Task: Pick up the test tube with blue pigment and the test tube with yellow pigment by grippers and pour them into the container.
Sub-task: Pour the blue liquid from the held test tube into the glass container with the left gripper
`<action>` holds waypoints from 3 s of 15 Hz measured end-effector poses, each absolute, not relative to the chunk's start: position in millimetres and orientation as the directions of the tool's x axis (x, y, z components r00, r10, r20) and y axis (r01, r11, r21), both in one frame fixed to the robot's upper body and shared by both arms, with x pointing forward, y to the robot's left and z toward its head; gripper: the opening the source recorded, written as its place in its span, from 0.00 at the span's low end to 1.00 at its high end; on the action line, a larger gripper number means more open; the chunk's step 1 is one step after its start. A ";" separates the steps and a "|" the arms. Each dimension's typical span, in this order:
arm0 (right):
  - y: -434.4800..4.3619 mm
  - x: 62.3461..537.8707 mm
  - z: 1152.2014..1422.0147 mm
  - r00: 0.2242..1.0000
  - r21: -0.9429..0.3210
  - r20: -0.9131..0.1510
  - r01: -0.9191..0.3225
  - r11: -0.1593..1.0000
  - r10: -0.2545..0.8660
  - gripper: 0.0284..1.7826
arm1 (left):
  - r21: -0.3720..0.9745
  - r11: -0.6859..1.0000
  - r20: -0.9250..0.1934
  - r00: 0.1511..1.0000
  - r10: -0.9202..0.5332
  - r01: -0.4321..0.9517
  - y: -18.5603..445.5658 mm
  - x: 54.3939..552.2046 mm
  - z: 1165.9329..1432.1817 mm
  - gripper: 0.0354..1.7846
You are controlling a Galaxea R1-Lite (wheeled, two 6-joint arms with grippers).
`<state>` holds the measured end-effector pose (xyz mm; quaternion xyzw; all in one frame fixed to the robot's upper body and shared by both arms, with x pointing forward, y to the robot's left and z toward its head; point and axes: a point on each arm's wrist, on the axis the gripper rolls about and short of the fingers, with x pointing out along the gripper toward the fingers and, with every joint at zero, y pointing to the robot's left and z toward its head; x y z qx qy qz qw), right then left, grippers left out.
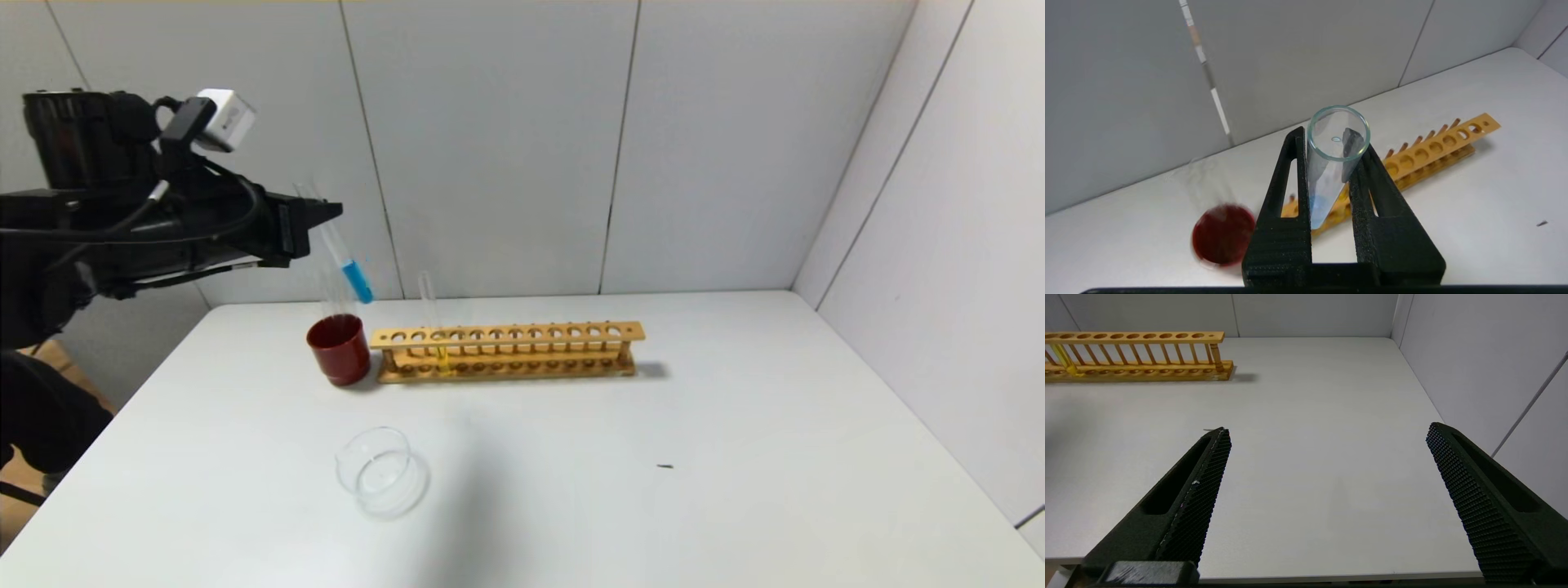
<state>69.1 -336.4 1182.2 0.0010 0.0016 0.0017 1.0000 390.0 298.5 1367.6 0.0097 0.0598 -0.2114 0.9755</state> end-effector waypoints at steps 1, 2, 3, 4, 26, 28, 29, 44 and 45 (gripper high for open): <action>-336.4 69.1 1182.2 1.000 0.002 -0.003 -0.003 1.000 0.003 0.98 | -0.004 0.921 -0.126 0.914 -0.386 0.389 307.9 374.8 1367.3 0.17; -336.4 69.1 1182.2 1.000 0.002 -0.003 -0.003 1.000 0.003 0.98 | 0.004 0.933 -0.130 0.925 -0.358 0.361 317.7 359.0 1365.9 0.17; -336.4 69.1 1182.2 1.000 0.002 -0.003 -0.004 1.000 0.004 0.98 | 0.020 0.943 -0.135 0.936 -0.325 0.331 327.4 341.9 1362.9 0.17; -336.4 69.1 1182.2 1.000 0.002 -0.003 -0.004 1.000 0.004 0.98 | 0.041 0.951 -0.142 0.944 -0.298 0.306 334.7 326.5 1358.5 0.17; -336.4 69.1 1182.2 1.000 0.002 -0.003 -0.003 1.000 0.003 0.98 | 0.694 0.416 -0.312 0.765 -0.563 0.588 320.7 335.7 1273.3 0.17; -336.4 69.1 1182.2 1.000 0.002 -0.003 -0.003 1.000 0.003 0.98 | 0.744 0.340 -0.346 0.766 -0.542 0.576 321.2 335.7 1264.0 0.17; -336.4 69.1 1182.2 1.000 0.002 -0.003 -0.003 1.000 0.003 0.98 | 0.778 0.290 -0.359 0.774 -0.522 0.557 321.8 335.0 1261.6 0.17; -336.4 69.1 1182.2 1.000 0.002 -0.003 -0.003 1.000 0.003 0.98 | 0.932 0.158 -0.198 0.823 -0.532 0.326 308.8 354.9 1223.7 0.17; -336.4 69.1 1182.2 1.000 0.002 -0.003 -0.003 1.000 0.003 0.98 | 0.930 0.148 -0.209 0.816 -0.539 0.336 306.7 353.6 1220.5 0.17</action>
